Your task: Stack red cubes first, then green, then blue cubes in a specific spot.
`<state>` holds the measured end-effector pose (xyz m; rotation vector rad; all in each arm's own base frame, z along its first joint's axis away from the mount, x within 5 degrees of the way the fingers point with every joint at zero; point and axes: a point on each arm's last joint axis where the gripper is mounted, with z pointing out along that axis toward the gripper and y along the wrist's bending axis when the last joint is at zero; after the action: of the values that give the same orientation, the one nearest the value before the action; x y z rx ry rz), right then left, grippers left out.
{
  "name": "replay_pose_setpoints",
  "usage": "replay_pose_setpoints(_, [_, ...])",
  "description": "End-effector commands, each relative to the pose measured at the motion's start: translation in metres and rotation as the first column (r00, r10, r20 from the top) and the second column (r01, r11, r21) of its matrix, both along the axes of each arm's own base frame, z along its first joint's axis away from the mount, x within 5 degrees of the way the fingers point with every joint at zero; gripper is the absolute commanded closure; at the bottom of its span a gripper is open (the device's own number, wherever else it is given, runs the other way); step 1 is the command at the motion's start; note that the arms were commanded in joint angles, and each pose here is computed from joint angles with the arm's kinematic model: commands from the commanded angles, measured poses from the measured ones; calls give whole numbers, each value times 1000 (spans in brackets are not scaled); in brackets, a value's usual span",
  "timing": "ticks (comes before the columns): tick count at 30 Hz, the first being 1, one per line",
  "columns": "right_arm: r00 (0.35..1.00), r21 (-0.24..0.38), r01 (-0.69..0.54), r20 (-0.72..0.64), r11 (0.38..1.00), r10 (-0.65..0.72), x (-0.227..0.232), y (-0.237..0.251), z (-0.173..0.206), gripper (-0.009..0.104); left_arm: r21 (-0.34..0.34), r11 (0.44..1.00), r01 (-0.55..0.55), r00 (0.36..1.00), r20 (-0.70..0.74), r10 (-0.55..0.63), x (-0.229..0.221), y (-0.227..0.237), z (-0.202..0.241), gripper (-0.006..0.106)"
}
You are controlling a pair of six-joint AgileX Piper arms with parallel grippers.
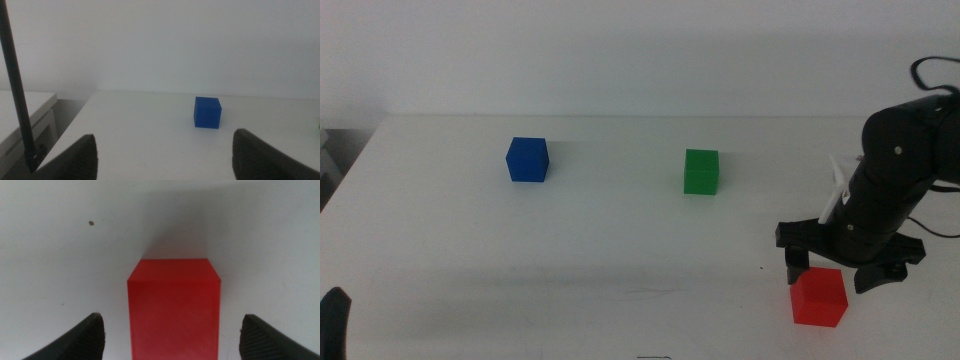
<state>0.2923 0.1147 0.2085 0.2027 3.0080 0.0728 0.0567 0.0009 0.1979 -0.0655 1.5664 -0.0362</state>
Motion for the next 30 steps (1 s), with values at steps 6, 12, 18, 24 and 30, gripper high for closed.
replay_pose_setpoints(6, [999, -4, -10, 33, 1000, 10, 8, 2, 2, 6, -16, 1000, -1, 995, 98, 2, -2, 0, 9, 11])
replay_pose_setpoints(12, [999, -7, -14, 44, 1000, 15, 11, 3, -2, 18, -16, 1000, -1, 995, 96, 2, -2, 0, 9, 11])
replay_pose_setpoints(18, [998, 0, -16, 62, 1000, 16, 14, 4, -4, 35, -16, 1000, -1, 995, 96, 2, -2, 0, 9, 11])
replay_pose_setpoints(24, [1000, -14, -14, 20, 1000, 14, 14, 4, -12, 44, -16, 1000, -1, 995, 96, 2, -2, 0, 9, 11])
replay_pose_setpoints(30, [999, -27, -34, 7, 999, 35, 12, 3, -11, 79, -16, 1000, -1, 995, 96, 2, -2, 0, 9, 11])
